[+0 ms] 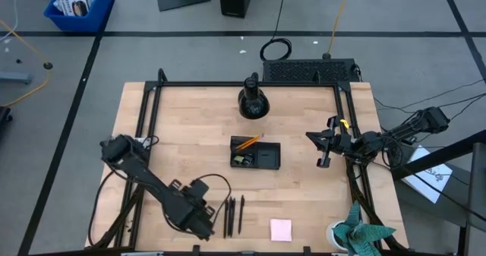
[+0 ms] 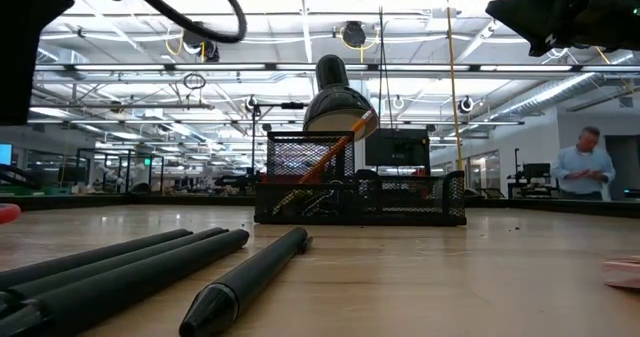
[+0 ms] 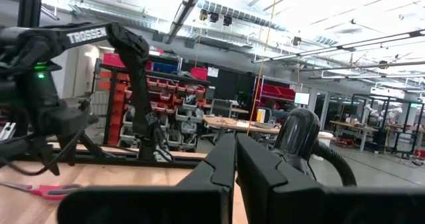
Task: Pick and place office supplies into organizer
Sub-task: Put the orange scissors into the black desk organizer
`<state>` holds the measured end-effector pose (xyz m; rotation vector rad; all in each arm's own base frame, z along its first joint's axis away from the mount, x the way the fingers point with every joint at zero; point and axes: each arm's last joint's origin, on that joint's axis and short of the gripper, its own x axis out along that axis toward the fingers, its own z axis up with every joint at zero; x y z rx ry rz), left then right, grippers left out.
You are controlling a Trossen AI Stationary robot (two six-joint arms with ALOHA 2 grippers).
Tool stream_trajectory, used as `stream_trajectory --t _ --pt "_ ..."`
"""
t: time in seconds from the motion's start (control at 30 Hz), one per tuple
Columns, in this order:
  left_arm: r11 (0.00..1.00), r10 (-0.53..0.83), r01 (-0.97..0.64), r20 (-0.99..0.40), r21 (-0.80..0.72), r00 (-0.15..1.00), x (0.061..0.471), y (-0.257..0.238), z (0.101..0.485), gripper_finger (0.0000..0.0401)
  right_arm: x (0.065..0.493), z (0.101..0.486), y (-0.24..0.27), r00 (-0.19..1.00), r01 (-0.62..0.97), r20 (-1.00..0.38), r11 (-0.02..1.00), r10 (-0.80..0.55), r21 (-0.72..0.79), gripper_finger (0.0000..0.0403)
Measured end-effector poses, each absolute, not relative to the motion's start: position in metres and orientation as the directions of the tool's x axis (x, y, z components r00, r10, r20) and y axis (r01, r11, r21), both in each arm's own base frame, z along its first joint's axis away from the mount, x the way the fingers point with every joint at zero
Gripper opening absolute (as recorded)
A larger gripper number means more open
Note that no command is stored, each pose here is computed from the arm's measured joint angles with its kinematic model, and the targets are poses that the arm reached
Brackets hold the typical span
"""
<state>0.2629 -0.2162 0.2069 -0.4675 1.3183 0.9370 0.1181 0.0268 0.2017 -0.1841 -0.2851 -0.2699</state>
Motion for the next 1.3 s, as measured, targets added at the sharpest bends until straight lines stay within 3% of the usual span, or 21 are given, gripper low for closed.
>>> stream_trajectory --t 0.37,0.67,1.1,1.3 --pt "0.407 0.147 -0.911 -0.979 -0.073 0.144 0.212 -0.189 0.172 0.0149 0.118 0.202 0.027 0.924 0.288 0.301 0.947 -0.236 -0.141 0.0009" --pt "0.379 0.071 -0.921 -0.989 -0.092 0.128 0.213 -0.189 0.169 0.0150 0.118 0.202 0.027 0.924 0.291 0.300 0.946 -0.239 -0.143 0.0009" --pt "0.373 0.108 -0.927 -0.994 0.031 0.010 0.220 -0.197 0.131 0.0149 0.118 0.202 0.027 0.924 0.290 0.300 0.947 -0.239 -0.141 0.0009" --pt "0.410 0.106 -0.912 -0.994 0.017 0.029 0.225 -0.198 0.124 0.0149 0.118 0.202 0.027 0.924 0.290 0.300 0.947 -0.239 -0.140 0.0009"
